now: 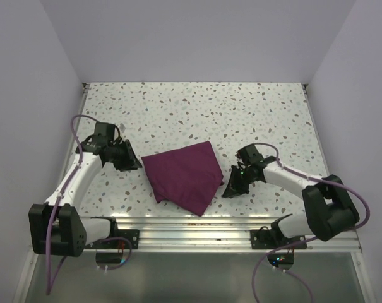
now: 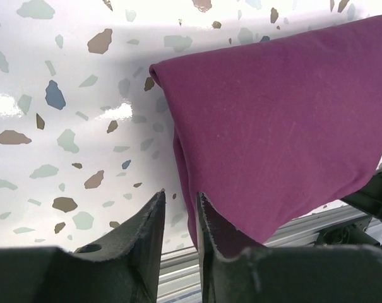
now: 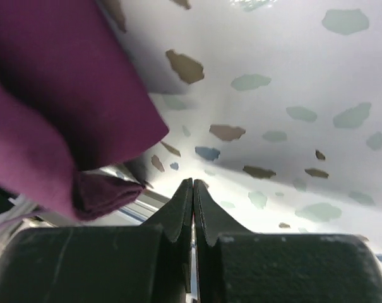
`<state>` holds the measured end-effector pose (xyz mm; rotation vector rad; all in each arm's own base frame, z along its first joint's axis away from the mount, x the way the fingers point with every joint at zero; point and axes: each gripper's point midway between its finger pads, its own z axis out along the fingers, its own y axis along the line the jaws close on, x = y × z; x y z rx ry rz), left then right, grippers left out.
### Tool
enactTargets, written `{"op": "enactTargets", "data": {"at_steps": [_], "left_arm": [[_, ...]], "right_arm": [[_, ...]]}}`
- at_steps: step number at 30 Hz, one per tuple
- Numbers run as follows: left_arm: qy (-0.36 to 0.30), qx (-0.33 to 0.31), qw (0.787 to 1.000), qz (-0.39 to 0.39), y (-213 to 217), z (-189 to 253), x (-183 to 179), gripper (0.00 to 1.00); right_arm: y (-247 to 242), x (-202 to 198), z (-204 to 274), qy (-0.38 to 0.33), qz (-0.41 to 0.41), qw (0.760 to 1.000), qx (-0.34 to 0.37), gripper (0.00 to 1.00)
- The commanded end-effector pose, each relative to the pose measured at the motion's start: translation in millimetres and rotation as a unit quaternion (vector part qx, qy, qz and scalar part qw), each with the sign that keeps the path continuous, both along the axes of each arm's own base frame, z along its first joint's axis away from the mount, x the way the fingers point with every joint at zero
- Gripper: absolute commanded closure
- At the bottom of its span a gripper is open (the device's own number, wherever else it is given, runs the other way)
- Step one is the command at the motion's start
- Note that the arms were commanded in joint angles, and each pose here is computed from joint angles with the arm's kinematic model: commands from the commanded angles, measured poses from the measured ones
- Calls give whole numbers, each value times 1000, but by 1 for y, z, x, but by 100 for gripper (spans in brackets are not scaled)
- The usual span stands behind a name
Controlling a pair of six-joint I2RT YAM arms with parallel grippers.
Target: Prepare the surgical pack
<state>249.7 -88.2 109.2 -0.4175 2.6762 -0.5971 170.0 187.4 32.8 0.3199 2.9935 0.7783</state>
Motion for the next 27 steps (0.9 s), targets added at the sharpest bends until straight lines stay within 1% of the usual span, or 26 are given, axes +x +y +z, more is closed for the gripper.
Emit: {"op": "enactTargets", "data": {"at_steps": [1,5,8,9,10,11,12,13,14,16,17,18,19,20,21,22,23,24,25,26,27], "left_arm": [[-47,-4,999,8,1,26,10,69],[-58,8,998,-5,2,27,9,62],[-67,21,997,-11,2,30,8,59],[-78,24,997,-10,2,34,9,58],[-84,29,996,-15,-1,36,9,57],[-88,30,996,-12,-2,38,9,57],[-94,33,995,-8,-2,40,10,56],[-91,31,995,-7,-6,40,8,55],[-91,32,995,-8,-7,41,8,55],[-91,41,995,-17,-17,41,5,55],[-94,46,994,-21,-20,43,4,54],[-97,55,993,-21,-22,44,5,54],[-94,57,993,-31,-31,44,1,52],[-94,62,993,-34,-33,45,0,51],[-93,66,993,-40,-38,49,0,50],[-97,79,991,-47,-44,51,-2,49],[-99,86,990,-51,-48,53,-3,48],[-100,94,989,-58,-54,58,-1,47],[-105,113,986,-68,-62,59,-2,45],[-104,123,984,-73,-67,60,-2,44],[-97,144,981,-90,-78,59,-3,44]], "right_arm": [[25,23,1,-14,-52,997,60,100],[46,49,1,-28,-69,992,105,100],[60,64,-5,-13,-75,990,123,100],[70,76,5,-18,-70,987,142,100],[75,83,7,-20,-71,986,147,100],[78,89,3,-13,-69,987,143,100],[87,109,17,-37,-61,986,151,100],[90,115,17,-32,-57,987,146,100],[99,138,25,-46,-53,987,147,100],[104,154,22,-42,-38,990,133,100],[115,180,42,-72,-32,986,144,100],[115,188,24,-62,-22,990,128,100],[111,190,21,-45,-22,992,113,100],[109,209,31,-58,-27,991,115,100],[103,213,29,-52,-30,992,111,99],[94,212,30,-48,-30,993,101,95],[79,217,29,-52,-40,994,88,80],[70,215,35,-65,-34,994,82,71],[62,212,36,-64,-32,994,78,64],[48,206,29,-58,-36,996,65,52],[39,198,30,-58,-24,997,55,47]]}}
